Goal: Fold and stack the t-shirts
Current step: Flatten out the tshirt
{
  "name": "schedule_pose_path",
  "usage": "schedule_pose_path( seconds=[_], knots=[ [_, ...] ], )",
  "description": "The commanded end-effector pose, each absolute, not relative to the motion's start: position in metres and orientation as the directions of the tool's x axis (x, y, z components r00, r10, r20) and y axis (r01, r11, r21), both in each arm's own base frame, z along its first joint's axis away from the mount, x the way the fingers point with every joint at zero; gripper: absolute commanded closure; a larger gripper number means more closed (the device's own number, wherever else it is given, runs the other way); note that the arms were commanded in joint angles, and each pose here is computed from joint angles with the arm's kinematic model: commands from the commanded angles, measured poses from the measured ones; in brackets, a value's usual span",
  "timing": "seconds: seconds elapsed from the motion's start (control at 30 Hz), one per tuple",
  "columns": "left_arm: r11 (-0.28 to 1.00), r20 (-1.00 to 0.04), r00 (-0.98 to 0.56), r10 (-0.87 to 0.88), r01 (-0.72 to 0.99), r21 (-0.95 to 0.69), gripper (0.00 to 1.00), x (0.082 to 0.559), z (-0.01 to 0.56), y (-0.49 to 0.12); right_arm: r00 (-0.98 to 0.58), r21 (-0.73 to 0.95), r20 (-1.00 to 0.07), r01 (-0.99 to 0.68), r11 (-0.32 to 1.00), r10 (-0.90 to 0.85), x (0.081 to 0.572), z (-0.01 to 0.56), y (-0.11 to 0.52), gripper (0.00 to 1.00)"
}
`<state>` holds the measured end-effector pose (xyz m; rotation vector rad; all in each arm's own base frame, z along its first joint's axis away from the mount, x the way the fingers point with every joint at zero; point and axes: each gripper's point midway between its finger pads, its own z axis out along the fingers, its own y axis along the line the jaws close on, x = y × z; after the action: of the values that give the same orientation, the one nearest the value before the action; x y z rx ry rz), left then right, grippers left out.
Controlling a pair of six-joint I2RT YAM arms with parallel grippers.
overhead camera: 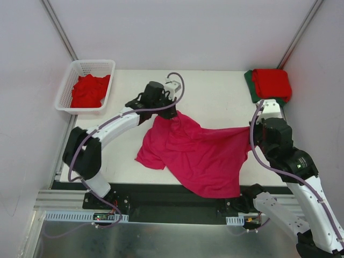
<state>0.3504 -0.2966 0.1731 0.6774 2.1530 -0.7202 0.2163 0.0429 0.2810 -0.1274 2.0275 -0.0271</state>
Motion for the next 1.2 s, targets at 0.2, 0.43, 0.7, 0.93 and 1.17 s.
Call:
schedule_pose_path(
  seconds=[0.2,0.43,0.7,0.93,1.17],
  knots=[
    [0.662,-0.871,-0.465,0.160,0.705,-0.255,1.00,0.410,0.188,-0.368,-0.422,-0.149,-0.901,0.078,0.986,-0.102,0.224,0.282,0.016,0.99],
    [0.694,-0.879,-0.441,0.180,0.690,-0.204,0.96,0.429,0.179,-0.370,-0.435,-0.150,-0.897,0.128,0.980,-0.080,0.230,0.280,0.014,0.66],
    [0.773,-0.877,-0.440,0.194,0.619,-0.140,0.15,0.439,0.168,-0.347,-0.448,-0.137,-0.891,0.117,0.984,-0.071,0.234,0.276,0.019,0.09],
    [0.837,-0.877,-0.469,0.102,0.517,-0.179,0.01,0.425,0.185,-0.282,-0.461,-0.064,-0.887,0.043,0.997,-0.037,0.244,0.262,0.043,0.07],
    [0.882,-0.872,-0.489,0.019,0.419,-0.215,0.01,0.394,0.177,-0.218,-0.514,0.042,-0.858,-0.077,0.996,-0.004,0.268,0.239,0.089,0.07]
  ],
)
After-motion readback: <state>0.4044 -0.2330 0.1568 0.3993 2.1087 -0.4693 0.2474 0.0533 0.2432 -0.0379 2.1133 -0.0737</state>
